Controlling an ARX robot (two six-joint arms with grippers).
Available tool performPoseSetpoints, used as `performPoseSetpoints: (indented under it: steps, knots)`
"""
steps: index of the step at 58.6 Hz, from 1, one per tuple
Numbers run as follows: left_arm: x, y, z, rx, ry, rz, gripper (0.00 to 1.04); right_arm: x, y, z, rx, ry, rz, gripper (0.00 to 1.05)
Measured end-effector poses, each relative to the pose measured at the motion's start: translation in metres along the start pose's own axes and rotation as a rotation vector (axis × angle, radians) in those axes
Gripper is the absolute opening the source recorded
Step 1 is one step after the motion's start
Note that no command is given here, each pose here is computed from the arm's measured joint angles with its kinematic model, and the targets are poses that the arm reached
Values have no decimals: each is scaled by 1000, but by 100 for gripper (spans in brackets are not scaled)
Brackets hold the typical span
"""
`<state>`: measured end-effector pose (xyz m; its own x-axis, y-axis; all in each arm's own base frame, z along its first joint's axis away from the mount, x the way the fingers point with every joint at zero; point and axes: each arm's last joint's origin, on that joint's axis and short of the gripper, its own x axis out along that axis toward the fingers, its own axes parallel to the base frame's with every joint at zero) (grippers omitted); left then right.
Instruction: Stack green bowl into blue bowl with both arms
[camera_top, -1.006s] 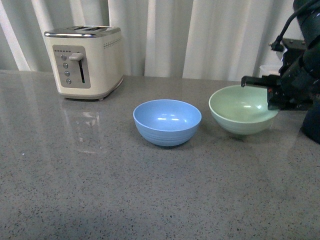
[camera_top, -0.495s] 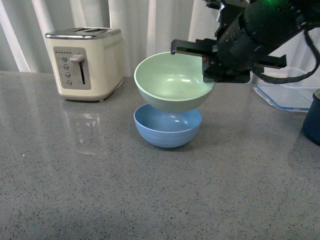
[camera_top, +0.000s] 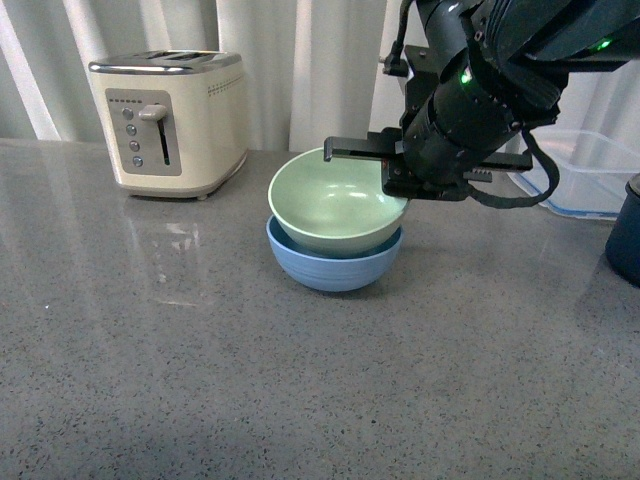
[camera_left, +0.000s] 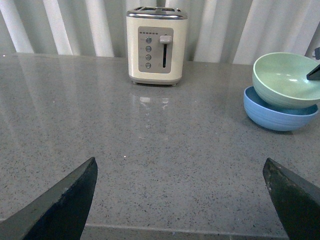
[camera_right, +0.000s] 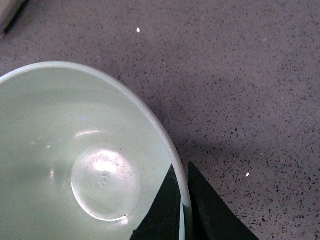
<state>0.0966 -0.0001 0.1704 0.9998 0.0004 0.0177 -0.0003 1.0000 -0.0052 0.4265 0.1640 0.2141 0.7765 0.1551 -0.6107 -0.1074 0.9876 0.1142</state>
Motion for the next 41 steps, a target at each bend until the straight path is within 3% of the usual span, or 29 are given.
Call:
performPoseSetpoints:
  steps: [8, 28, 41]
  knots:
    - [0, 0, 0, 0, 0, 0, 98, 6, 1, -5, -10, 17, -2, 6]
    - [0, 0, 0, 0, 0, 0, 98, -14, 4, 4, 6, -38, 52, 55]
    - [0, 0, 0, 0, 0, 0, 98, -85, -24, 20, 71, -259, 209, 89]
